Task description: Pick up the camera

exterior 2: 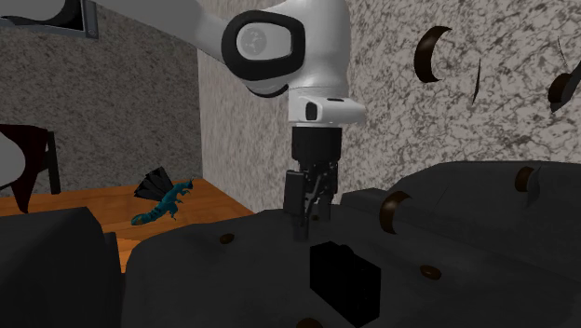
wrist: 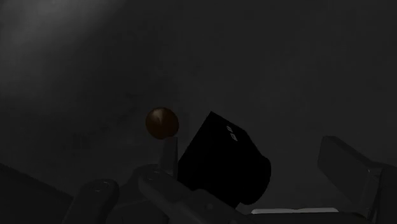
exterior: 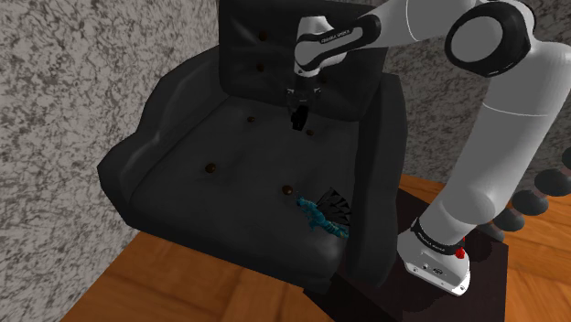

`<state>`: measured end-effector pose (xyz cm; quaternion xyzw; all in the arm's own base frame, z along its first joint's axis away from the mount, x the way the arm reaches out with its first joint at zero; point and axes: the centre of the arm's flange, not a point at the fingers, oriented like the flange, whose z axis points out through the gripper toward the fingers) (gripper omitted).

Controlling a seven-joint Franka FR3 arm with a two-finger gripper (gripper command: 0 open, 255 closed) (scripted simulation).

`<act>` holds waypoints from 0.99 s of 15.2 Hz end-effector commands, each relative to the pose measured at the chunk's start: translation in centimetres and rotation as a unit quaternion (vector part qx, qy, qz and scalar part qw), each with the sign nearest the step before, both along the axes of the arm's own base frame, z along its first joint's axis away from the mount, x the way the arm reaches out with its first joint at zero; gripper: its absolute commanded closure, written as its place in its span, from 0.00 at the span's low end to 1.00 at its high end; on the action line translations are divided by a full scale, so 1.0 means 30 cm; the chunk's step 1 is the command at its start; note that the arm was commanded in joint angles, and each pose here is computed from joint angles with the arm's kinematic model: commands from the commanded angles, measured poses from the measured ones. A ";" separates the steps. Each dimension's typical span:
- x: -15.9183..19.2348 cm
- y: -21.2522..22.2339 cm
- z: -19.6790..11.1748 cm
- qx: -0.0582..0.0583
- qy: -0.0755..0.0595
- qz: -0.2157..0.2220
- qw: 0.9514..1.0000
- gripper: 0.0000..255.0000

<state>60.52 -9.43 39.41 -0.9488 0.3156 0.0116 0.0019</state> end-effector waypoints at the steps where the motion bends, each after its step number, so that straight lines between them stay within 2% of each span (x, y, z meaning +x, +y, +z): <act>1: 0.055 -0.052 -0.028 0.000 -0.006 -0.027 1.000 0.00; 10: 0.054 -0.052 -0.161 0.000 -0.006 -0.027 1.000 0.00; 11: 0.056 -0.050 -0.162 0.000 -0.006 -0.027 1.000 1.00; 15: 0.054 -0.049 -0.163 0.000 -0.006 -0.027 1.000 1.00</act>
